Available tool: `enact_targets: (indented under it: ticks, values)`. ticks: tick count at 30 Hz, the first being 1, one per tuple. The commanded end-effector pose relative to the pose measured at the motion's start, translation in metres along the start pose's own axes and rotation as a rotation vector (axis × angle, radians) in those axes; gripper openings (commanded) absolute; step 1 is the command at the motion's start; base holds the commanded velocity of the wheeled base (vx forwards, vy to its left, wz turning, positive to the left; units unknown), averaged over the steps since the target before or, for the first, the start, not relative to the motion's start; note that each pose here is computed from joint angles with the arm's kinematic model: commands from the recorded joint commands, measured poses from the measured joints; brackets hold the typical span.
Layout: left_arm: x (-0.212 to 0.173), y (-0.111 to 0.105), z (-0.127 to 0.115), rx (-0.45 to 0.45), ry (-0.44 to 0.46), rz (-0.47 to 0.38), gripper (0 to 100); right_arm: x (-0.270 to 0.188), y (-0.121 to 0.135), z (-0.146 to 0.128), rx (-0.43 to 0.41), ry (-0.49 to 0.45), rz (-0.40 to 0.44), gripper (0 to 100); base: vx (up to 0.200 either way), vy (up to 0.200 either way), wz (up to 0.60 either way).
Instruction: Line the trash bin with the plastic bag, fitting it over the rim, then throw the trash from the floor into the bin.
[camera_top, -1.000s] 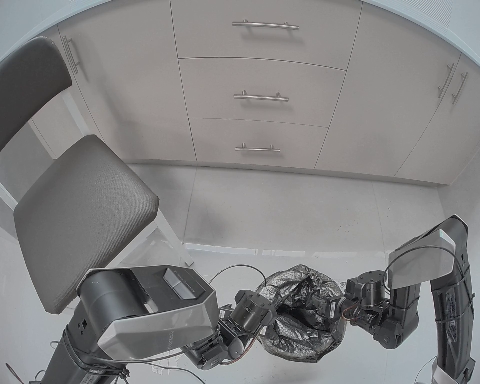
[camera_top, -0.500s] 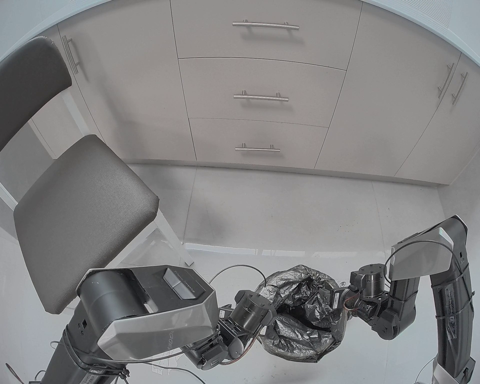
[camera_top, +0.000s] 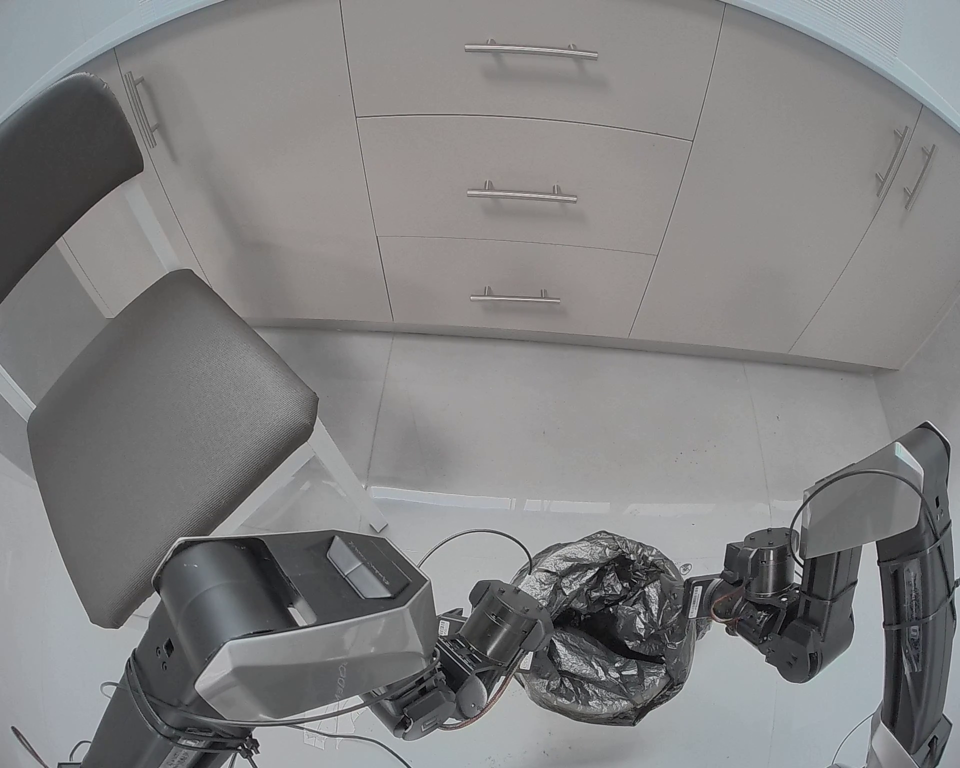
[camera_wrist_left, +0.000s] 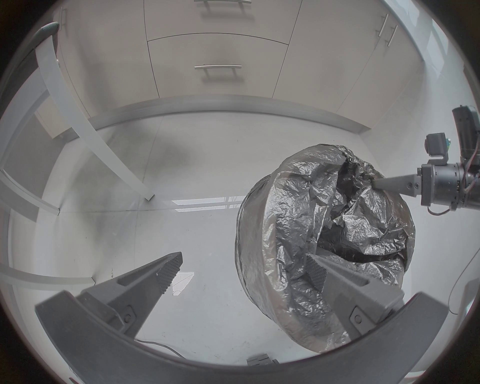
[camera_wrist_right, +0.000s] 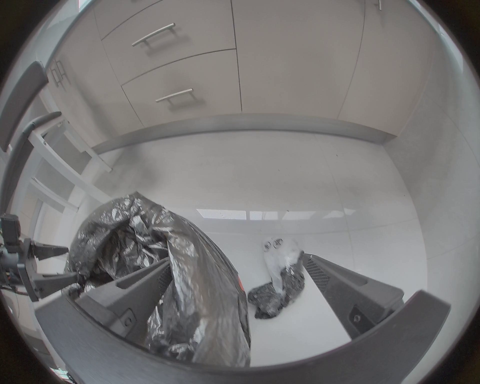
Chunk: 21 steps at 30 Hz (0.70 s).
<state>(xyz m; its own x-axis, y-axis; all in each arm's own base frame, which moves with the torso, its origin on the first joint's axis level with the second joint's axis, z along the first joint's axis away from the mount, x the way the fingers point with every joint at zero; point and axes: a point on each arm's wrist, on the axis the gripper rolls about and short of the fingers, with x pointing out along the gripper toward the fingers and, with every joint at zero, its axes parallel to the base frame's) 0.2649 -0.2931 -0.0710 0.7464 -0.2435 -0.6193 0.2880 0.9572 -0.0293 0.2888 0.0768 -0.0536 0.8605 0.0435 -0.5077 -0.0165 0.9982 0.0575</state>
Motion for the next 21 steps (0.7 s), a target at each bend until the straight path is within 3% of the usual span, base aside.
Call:
enact_targets:
  ticks: [1, 11, 21]
  values:
    - [0.000, 0.000, 0.000, -0.002, -0.001, 0.000, 100, -0.010, -0.007, -0.003, 0.002, 0.021, -0.015, 100, 0.000, 0.000, 0.00]
    - [0.000, 0.000, 0.000, -0.007, -0.001, 0.000, 100, -0.030, -0.003, 0.012, 0.004, -0.019, 0.007, 100, 0.000, 0.000, 0.00]
    - [0.000, 0.000, 0.000, -0.007, -0.001, 0.000, 100, -0.021, 0.026, 0.009, -0.035, -0.041, 0.093, 100, 0.000, 0.000, 0.00]
